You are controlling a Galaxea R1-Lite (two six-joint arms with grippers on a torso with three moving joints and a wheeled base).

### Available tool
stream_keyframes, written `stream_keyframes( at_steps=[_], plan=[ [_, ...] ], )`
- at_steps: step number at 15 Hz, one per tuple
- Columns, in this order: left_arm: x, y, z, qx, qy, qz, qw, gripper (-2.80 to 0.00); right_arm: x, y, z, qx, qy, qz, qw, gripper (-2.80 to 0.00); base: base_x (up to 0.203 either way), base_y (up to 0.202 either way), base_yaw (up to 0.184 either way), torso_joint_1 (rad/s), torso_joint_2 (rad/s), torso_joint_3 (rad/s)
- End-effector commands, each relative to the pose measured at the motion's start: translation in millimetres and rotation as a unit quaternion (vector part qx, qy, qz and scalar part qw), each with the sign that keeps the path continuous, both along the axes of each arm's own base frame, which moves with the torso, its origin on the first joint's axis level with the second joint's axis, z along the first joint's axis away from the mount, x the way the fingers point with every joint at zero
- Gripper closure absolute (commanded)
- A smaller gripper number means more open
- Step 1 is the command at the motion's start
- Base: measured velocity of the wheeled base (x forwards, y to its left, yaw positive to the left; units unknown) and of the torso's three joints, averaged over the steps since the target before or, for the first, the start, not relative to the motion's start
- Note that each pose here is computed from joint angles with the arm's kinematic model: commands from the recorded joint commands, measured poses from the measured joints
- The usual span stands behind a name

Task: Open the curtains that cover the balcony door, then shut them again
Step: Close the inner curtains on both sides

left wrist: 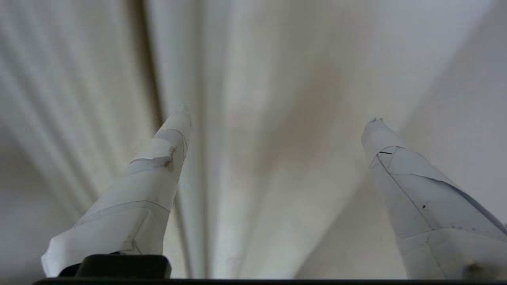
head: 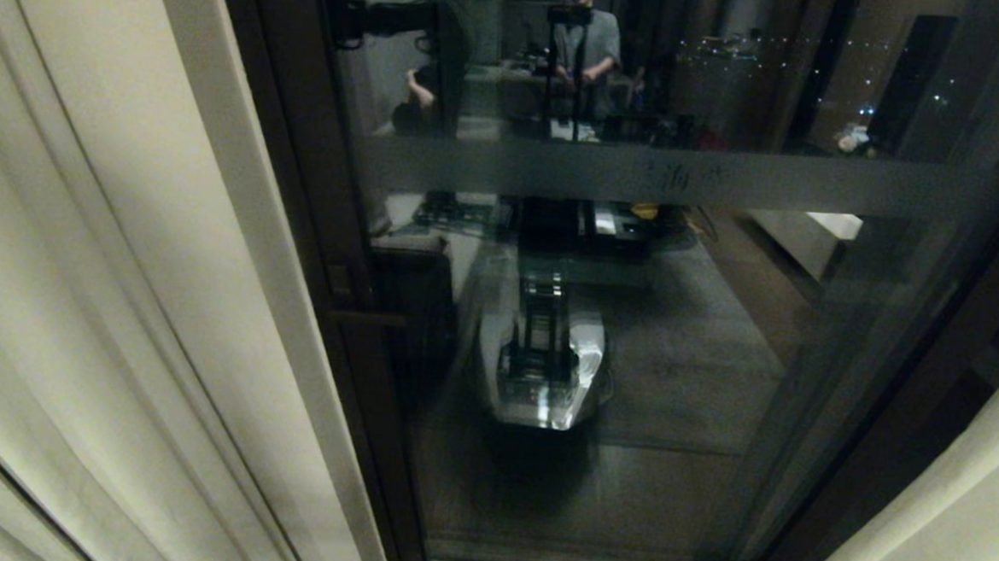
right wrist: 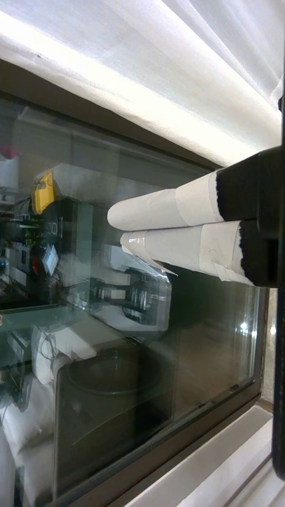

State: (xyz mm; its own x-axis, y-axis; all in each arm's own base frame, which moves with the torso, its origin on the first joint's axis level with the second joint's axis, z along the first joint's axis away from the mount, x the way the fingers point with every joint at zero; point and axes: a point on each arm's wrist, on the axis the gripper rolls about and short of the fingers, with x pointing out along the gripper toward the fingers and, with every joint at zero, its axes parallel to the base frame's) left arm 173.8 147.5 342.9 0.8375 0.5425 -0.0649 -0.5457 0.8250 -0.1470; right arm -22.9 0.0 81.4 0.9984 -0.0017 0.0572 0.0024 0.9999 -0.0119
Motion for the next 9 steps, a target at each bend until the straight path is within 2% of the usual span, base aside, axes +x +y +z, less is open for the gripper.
stream_keyframes(
  at_steps=[1,9],
  plan=[
    [12,9,4,-0.001,-0.004,-0.020,0.9998,-2.80,0,0,0,0.000,-0.001,0.000,1.000,0.00,0.000,0.000,0.000,0.000,0.00,0.000],
    [56,47,13,0.006,-0.014,-0.034,0.9993,-2.80,0,0,0,0.000,-0.001,0.000,1.000,0.00,0.000,0.000,0.000,0.000,0.00,0.000]
  ],
)
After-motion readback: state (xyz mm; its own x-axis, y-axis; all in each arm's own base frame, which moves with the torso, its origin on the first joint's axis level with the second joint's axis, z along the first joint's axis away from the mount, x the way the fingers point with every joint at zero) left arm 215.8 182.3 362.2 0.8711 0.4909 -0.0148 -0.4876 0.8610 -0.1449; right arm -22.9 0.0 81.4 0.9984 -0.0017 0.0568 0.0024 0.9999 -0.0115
